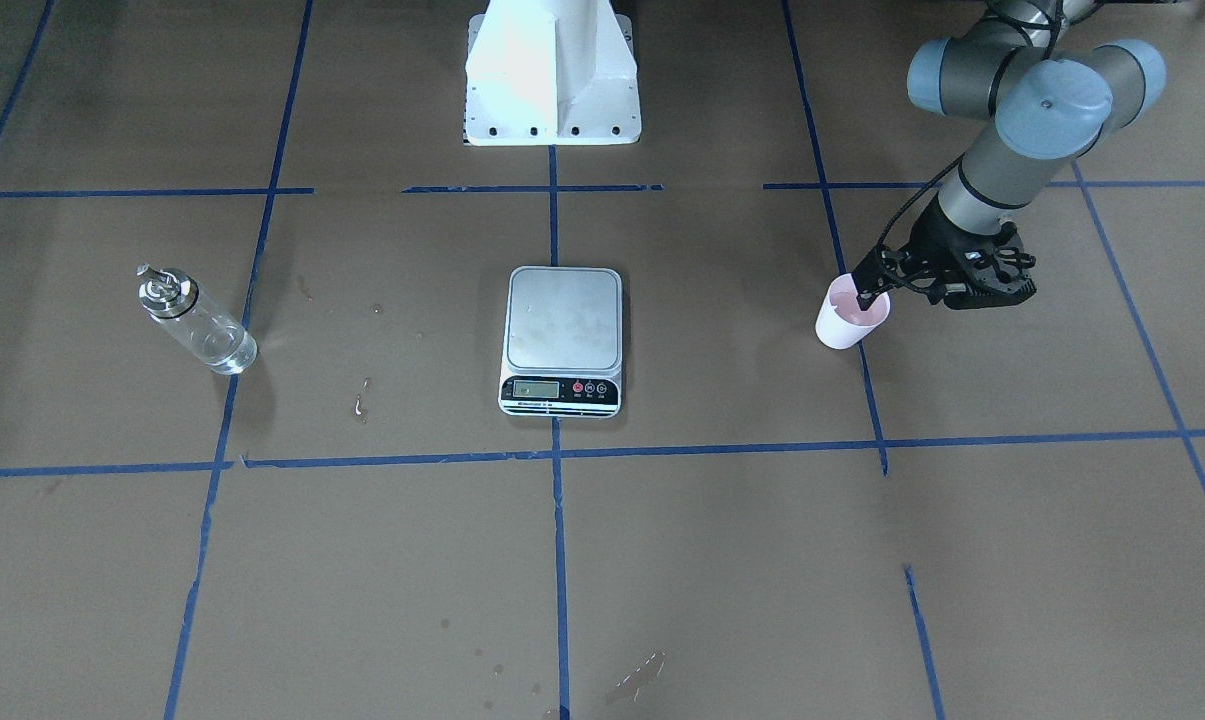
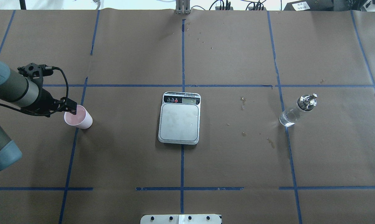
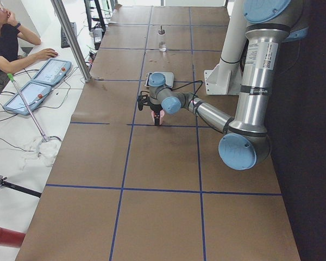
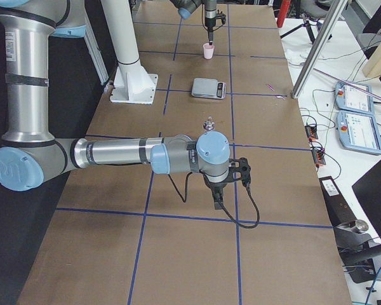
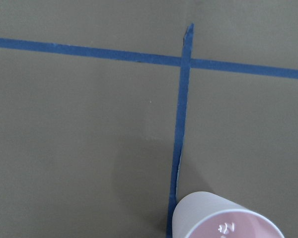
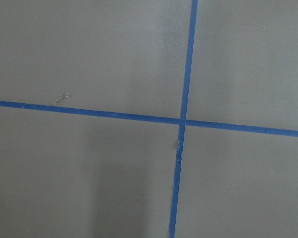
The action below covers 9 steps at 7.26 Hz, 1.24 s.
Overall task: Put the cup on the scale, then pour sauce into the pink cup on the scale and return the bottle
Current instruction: 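Move the left gripper down to the pink cup and grasp it, then carry the pink cup with the left gripper onto the scale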
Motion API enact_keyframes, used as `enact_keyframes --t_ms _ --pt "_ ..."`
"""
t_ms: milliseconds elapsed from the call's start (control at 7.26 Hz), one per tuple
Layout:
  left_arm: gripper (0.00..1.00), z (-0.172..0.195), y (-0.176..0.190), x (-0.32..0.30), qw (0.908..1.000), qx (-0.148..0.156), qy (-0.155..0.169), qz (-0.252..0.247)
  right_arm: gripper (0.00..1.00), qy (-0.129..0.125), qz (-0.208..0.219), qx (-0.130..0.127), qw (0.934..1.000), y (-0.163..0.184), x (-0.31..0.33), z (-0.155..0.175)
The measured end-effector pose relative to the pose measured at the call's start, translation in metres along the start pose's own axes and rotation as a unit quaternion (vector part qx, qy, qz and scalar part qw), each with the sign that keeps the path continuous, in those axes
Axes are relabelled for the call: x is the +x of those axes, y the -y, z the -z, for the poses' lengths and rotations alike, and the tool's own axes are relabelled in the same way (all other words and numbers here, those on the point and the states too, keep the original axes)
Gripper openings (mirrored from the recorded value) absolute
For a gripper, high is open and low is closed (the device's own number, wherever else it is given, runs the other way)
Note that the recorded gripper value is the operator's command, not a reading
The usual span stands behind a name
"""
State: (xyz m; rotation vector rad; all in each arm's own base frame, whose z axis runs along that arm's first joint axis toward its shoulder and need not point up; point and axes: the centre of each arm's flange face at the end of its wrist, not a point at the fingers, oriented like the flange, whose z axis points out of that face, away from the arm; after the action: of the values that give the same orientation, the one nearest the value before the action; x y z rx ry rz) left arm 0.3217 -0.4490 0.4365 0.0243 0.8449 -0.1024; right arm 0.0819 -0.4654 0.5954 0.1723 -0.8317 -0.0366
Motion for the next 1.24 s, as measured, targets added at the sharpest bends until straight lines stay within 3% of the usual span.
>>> enact_keyframes --t_ms 275,413,688,826,1239 --pt "0.84 -0.007 -0.003 0.001 1.0000 -0.006 0.004 -0.001 1.00 0.000 0.000 0.000 1.0000 0.000 0.000 0.000" --pt "0.68 -0.011 -0.003 0.001 1.0000 -0.008 0.005 -0.001 1.00 0.000 0.001 0.000 1.0000 0.000 0.000 0.000" --pt "0.12 -0.015 -0.002 0.004 0.9999 -0.010 0.006 -0.003 1.00 0.000 0.001 0.000 1.0000 -0.001 0.001 -0.001" --pt "0.00 -0.016 -0.002 0.006 0.9999 -0.011 0.006 -0.004 1.00 -0.001 0.002 -0.001 1.0000 -0.001 0.001 -0.001" --pt "0.00 -0.010 -0.001 0.012 0.9999 -0.008 0.002 0.007 1.00 0.001 0.002 -0.002 1.0000 -0.001 0.002 -0.002"
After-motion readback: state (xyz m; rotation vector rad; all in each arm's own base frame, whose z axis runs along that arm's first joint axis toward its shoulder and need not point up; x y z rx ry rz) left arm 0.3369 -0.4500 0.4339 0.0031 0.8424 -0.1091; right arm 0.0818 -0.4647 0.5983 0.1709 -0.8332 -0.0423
